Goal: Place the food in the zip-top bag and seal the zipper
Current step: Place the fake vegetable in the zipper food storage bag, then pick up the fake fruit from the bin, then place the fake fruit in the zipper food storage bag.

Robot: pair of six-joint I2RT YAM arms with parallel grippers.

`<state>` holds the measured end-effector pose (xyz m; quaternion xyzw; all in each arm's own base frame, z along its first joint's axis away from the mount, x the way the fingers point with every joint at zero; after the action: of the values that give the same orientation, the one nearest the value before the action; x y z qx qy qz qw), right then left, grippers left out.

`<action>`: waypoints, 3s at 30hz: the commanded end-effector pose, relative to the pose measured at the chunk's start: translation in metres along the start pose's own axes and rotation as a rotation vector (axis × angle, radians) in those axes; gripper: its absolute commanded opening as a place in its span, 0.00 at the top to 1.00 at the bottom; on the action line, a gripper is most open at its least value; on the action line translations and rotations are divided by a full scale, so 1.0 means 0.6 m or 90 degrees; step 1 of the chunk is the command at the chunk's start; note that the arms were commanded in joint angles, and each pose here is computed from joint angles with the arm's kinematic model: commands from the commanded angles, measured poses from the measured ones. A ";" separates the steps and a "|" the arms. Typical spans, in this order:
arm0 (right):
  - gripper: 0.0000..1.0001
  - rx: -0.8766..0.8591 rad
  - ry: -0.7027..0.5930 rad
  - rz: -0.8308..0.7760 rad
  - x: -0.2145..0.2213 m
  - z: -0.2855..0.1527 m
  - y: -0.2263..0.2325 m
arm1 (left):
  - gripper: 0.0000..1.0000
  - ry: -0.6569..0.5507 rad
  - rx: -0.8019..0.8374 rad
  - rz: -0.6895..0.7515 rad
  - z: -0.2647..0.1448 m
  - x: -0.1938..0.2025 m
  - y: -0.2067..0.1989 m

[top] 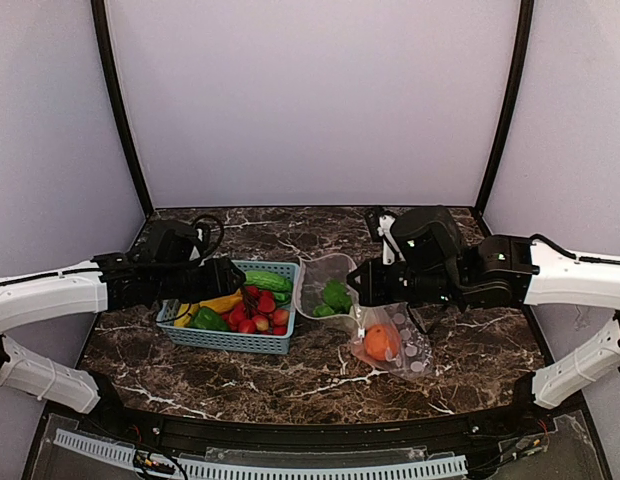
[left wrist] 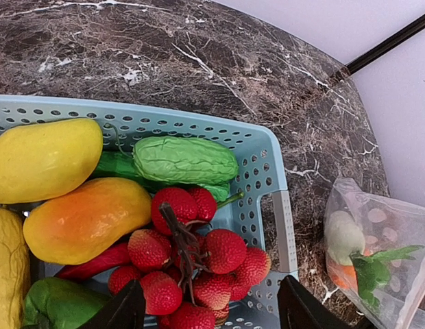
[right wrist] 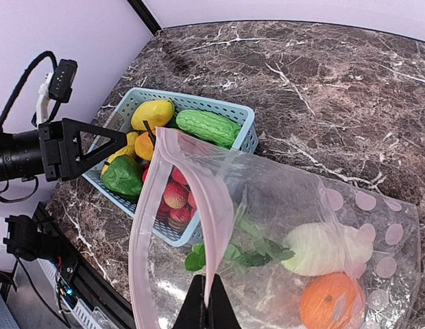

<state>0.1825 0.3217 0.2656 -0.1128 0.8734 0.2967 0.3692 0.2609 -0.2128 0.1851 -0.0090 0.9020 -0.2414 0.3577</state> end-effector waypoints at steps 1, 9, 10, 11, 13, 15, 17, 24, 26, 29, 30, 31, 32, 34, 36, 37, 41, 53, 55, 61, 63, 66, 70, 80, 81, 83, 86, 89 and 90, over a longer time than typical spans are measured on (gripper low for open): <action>1.00 0.014 -0.012 0.002 -0.007 0.001 -0.007 | 0.35 0.012 0.006 -0.029 0.026 0.007 0.014; 1.00 0.017 -0.007 0.001 -0.007 0.005 -0.010 | 0.42 0.042 0.008 -0.029 0.068 0.020 0.016; 1.00 0.018 -0.008 0.001 -0.007 0.005 -0.010 | 0.43 0.043 0.009 -0.029 0.071 0.020 0.015; 1.00 0.017 -0.009 0.001 -0.008 0.005 -0.010 | 0.44 0.046 0.007 -0.030 0.076 0.022 0.016; 1.00 0.018 -0.007 0.000 -0.008 0.005 -0.011 | 0.46 0.051 0.007 -0.032 0.082 0.025 0.017; 1.00 0.019 -0.008 0.000 -0.009 0.005 -0.012 | 0.48 0.057 0.003 -0.033 0.087 0.030 0.019; 1.00 0.020 -0.007 0.000 -0.008 0.006 -0.013 | 0.51 0.064 -0.004 -0.037 0.092 0.036 0.024; 1.00 0.022 -0.004 0.000 -0.007 0.008 -0.015 | 0.60 0.078 -0.002 -0.042 0.107 0.050 0.028; 1.00 0.020 -0.004 0.000 -0.008 0.008 -0.014 | 0.63 0.080 -0.003 -0.040 0.110 0.050 0.028; 1.00 0.021 -0.004 0.000 -0.008 0.007 -0.016 | 0.68 0.079 -0.004 -0.035 0.113 0.048 0.027; 1.00 0.021 -0.005 0.001 -0.009 0.007 -0.017 | 0.70 0.079 -0.006 -0.034 0.114 0.048 0.028; 1.00 0.020 -0.005 0.001 -0.009 0.006 -0.016 | 0.72 0.077 -0.009 -0.031 0.115 0.047 0.028; 1.00 0.020 -0.006 0.001 -0.009 0.006 -0.016 | 0.74 0.076 -0.012 -0.030 0.115 0.046 0.029; 1.00 0.020 -0.005 0.001 -0.009 0.005 -0.017 | 0.78 0.072 -0.017 -0.028 0.115 0.045 0.032; 1.00 0.022 -0.004 0.002 -0.008 0.006 -0.018 | 0.81 0.065 -0.023 -0.025 0.114 0.043 0.034; 1.00 0.022 -0.004 0.002 -0.008 0.006 -0.018 | 0.82 0.064 -0.025 -0.023 0.114 0.043 0.036; 1.00 0.022 -0.005 0.002 -0.008 0.005 -0.018 | 0.94 0.061 -0.025 -0.011 0.112 0.043 0.037; 1.00 0.020 0.001 0.002 -0.006 0.008 -0.016 | 0.99 -0.091 0.114 0.102 -0.015 -0.045 -0.033; 1.00 0.018 0.003 0.001 -0.007 0.010 -0.014 | 0.99 -0.092 0.172 0.134 -0.045 -0.049 -0.057; 1.00 0.012 0.002 -0.001 -0.011 0.010 -0.008 | 0.99 -0.136 0.310 0.202 -0.137 -0.073 -0.116; 1.00 0.010 0.002 0.000 -0.011 0.010 -0.007 | 0.99 -0.149 0.360 0.212 -0.165 -0.081 -0.138; 1.00 0.005 0.003 0.001 -0.010 0.012 -0.005 | 0.99 -0.177 0.413 0.220 -0.196 -0.093 -0.170; 1.00 -0.005 0.005 0.006 -0.010 0.014 0.001 | 0.99 -0.237 0.459 0.239 -0.222 -0.105 -0.223; 1.00 -0.025 -0.002 0.024 -0.017 0.002 0.007 | 0.99 -0.327 0.540 0.251 -0.223 -0.113 -0.324; 1.00 -0.025 -0.004 0.030 -0.018 0.000 0.006 | 0.99 -0.330 0.549 0.252 -0.219 -0.109 -0.331; 1.00 -0.030 -0.012 0.045 -0.023 -0.007 0.007 | 0.99 -0.319 0.545 0.258 -0.203 -0.092 -0.335; 1.00 -0.035 -0.024 0.069 -0.030 -0.017 0.006 | 0.99 -0.293 0.520 0.265 -0.168 -0.064 -0.328; 1.00 -0.043 -0.038 0.088 -0.040 -0.030 0.007 | 0.99 -0.262 0.511 0.267 -0.140 -0.033 -0.323; 1.00 -0.046 -0.043 0.094 -0.043 -0.035 0.007 | 0.99 -0.259 0.508 0.267 -0.137 -0.029 -0.322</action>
<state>0.1845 0.3176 0.2704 -0.0859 0.8752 0.3188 0.3537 0.1923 -0.3422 0.3438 0.2666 0.6380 -0.4873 0.5333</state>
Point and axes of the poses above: each gripper's point midway between its finger pads, its own z axis out along the fingers, its own y axis along the line the jaws close on, x = y × z, the point moved 3 cm from there along -z, back along the fingers, and after that the axes turned 3 degrees about z, right-handed, at the moved point
